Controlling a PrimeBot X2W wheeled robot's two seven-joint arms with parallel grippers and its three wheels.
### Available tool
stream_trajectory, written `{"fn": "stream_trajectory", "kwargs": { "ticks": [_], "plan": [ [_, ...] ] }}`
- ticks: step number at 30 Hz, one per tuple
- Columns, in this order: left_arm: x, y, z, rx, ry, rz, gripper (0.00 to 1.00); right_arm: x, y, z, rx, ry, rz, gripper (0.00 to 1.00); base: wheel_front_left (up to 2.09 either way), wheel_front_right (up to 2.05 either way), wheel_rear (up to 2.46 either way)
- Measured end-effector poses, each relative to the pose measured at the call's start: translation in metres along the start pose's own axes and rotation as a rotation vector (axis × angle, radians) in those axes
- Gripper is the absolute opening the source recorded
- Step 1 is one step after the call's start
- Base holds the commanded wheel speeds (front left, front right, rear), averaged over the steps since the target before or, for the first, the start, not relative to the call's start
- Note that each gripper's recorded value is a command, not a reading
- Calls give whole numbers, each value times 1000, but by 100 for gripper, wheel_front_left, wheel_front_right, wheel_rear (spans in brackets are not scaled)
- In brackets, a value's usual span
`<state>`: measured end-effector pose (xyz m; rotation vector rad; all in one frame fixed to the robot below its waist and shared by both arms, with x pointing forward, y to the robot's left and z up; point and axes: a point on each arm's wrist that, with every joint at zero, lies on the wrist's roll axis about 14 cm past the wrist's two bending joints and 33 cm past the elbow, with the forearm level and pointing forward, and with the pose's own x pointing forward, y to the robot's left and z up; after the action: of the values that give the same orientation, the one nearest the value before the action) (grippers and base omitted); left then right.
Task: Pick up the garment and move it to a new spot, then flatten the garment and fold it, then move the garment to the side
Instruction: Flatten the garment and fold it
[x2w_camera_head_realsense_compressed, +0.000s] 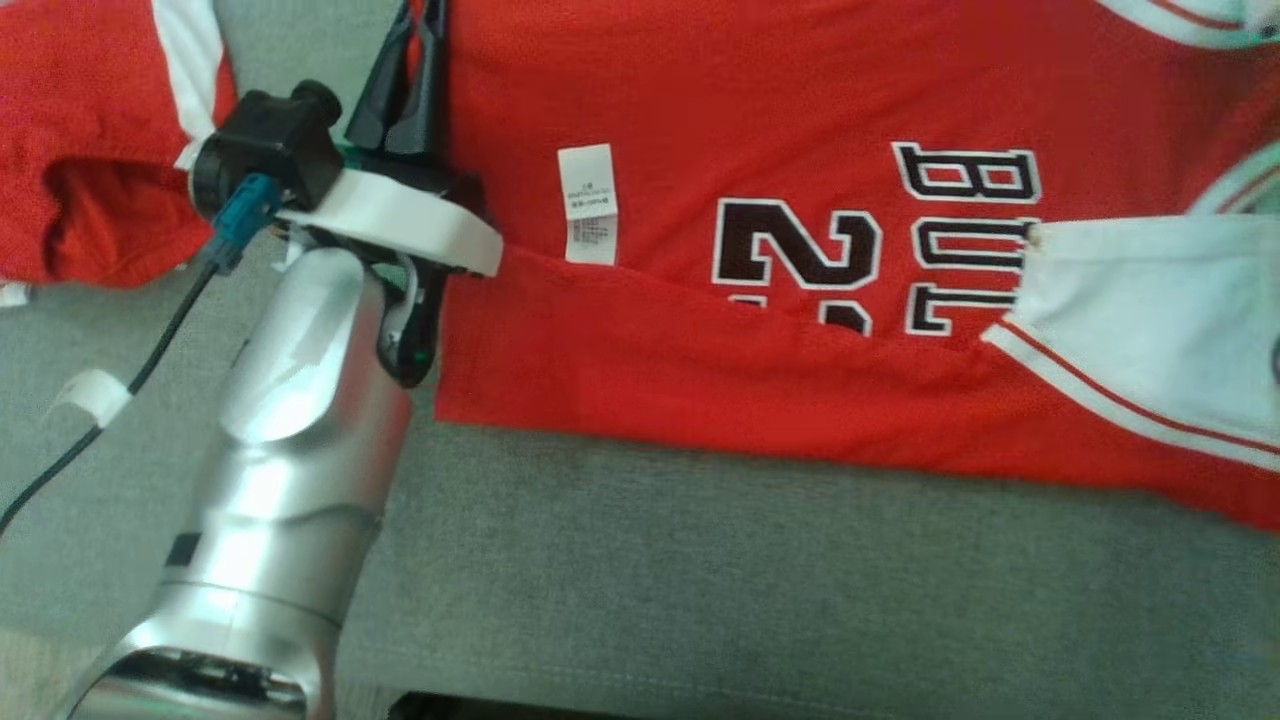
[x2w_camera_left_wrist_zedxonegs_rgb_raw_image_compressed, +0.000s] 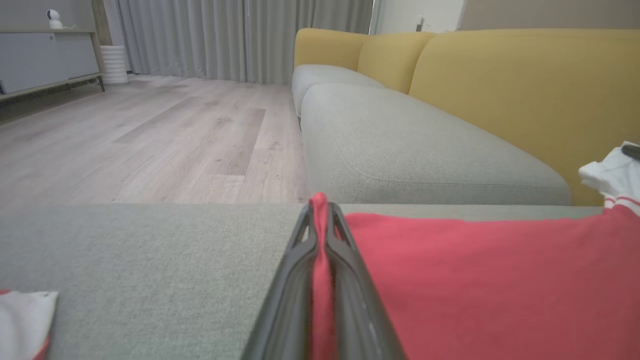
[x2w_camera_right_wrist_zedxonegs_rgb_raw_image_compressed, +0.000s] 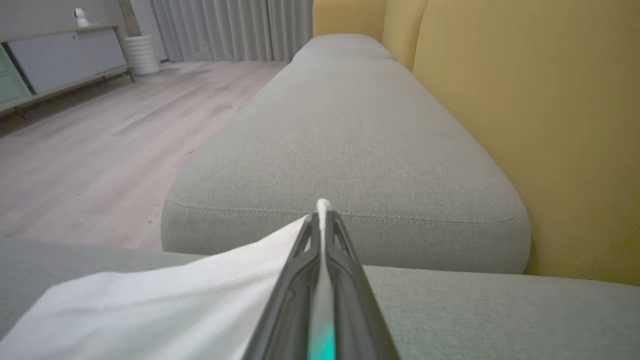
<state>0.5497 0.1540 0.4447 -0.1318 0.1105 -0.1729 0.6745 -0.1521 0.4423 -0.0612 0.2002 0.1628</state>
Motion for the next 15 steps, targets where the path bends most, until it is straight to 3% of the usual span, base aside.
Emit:
{"fn": "stream_trajectory", "kwargs": {
  "ticks": [7,15],
  "plan": [
    [-3,-2,19,47,-30,-18,0,-31,-6,34,76,-96,-37,0,0,0,0],
    [-42,-7,-16,37,53,-15,0,-103,-15,0,191,-94,-76,0,0,0,0]
  ]
}}
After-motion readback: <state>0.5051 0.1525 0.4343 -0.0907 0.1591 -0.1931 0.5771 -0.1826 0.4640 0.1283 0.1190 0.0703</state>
